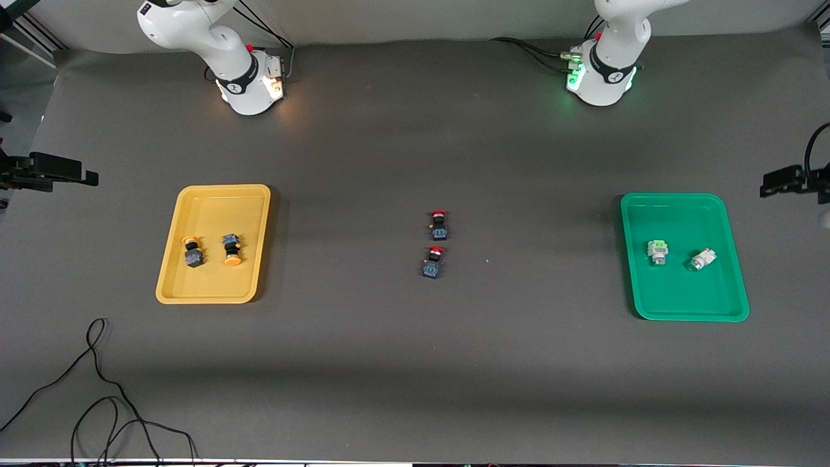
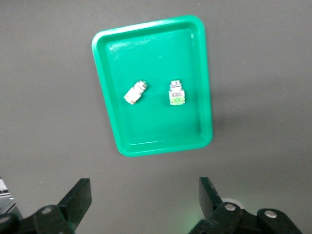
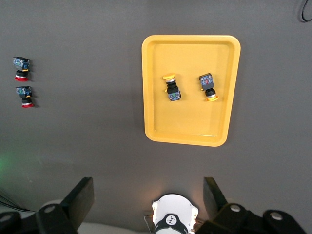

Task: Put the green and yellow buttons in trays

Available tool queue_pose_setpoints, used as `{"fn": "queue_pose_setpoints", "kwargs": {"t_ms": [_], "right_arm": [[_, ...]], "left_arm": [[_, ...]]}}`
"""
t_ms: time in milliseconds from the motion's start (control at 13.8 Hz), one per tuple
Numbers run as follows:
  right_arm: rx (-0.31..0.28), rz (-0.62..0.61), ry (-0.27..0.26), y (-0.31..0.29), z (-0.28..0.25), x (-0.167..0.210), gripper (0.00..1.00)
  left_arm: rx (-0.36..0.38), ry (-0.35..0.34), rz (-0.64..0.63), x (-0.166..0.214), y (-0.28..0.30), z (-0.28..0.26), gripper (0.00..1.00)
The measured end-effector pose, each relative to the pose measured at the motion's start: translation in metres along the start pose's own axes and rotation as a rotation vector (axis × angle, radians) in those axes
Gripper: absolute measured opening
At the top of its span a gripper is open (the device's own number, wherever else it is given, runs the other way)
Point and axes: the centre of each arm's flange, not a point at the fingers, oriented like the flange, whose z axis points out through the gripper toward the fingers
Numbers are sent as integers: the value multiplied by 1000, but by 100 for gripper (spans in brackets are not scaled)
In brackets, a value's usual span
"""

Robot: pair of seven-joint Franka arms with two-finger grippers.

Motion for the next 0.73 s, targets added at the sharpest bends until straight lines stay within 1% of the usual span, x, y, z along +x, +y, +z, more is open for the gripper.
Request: {"fn": "queue_pose_setpoints", "kwargs": {"t_ms": [145,363,581,726], "right_arm": [[-9,33,-5,-15,3,2,100],[-20,62,-5,-30,4,3,100],[-41,68,-5,-28,2,4,100],[-53,67,-13,-30,4,10,100]], "left_arm": [[17,24,25,4,32,-25,99],[36,55,40,16,87,-43,99],[45,64,29,24,137,-45,99],[47,72,25,30,149,-42,99]]}}
